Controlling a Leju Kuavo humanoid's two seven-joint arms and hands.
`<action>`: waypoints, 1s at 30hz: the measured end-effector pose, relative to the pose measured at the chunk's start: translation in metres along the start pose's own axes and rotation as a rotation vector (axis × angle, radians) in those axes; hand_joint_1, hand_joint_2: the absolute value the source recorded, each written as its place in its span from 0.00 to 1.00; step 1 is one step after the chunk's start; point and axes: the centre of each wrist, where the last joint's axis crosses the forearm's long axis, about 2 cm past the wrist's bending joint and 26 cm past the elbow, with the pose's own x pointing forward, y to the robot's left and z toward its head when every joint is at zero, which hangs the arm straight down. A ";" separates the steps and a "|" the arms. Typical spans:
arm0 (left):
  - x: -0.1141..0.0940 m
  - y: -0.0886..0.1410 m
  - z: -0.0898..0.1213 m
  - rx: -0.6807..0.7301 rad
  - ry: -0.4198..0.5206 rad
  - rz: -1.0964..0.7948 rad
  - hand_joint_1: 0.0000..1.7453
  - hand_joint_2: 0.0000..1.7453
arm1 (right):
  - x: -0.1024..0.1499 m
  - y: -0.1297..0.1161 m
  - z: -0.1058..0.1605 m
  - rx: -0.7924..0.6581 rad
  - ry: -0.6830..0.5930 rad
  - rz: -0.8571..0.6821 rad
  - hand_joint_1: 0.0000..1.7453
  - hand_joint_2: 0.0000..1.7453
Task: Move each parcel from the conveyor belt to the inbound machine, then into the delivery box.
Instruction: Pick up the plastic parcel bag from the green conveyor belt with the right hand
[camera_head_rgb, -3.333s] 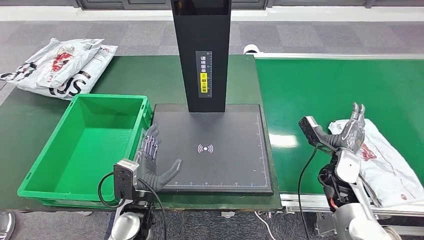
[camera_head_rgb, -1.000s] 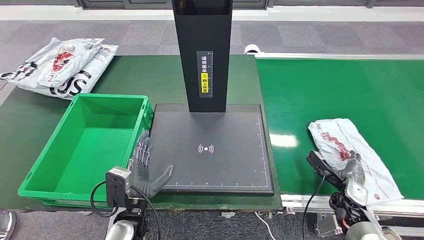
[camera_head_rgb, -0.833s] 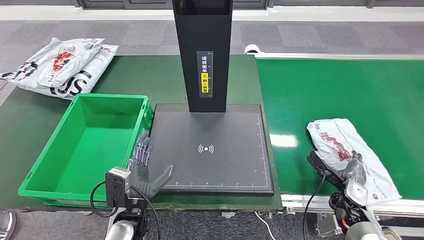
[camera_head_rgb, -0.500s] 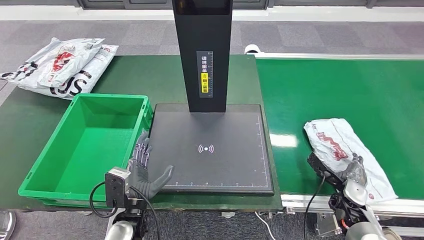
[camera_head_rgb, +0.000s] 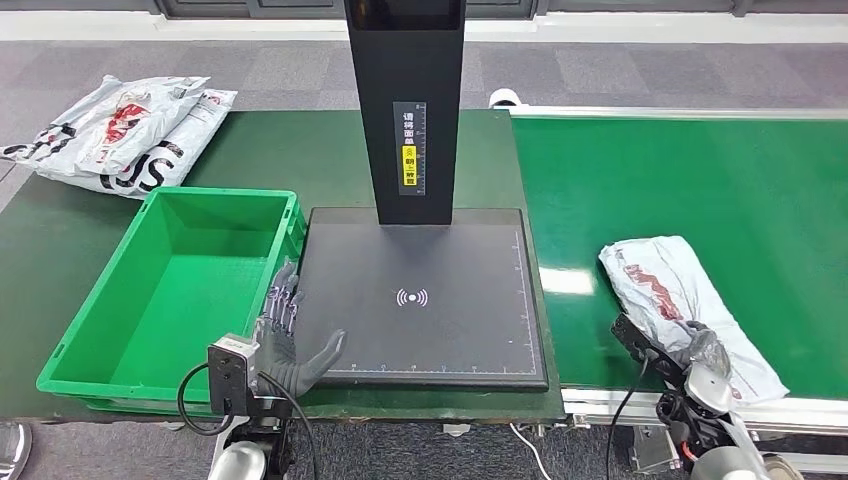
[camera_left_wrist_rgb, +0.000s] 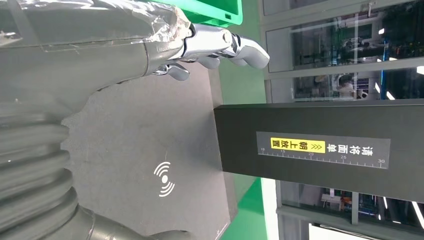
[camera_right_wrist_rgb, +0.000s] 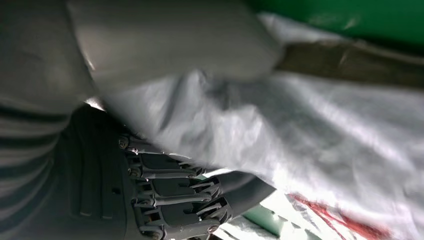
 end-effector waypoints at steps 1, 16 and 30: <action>0.000 0.000 0.000 -0.001 0.000 0.000 0.00 1.00 | 0.000 0.001 0.000 0.005 0.000 0.002 1.00 1.00; 0.002 0.000 -0.003 -0.025 -0.009 -0.002 0.00 1.00 | -0.001 0.005 0.002 0.047 -0.014 0.009 1.00 1.00; 0.007 0.000 -0.006 -0.020 -0.027 -0.021 0.00 1.00 | 0.034 -0.015 0.017 -0.208 -0.340 -0.259 1.00 1.00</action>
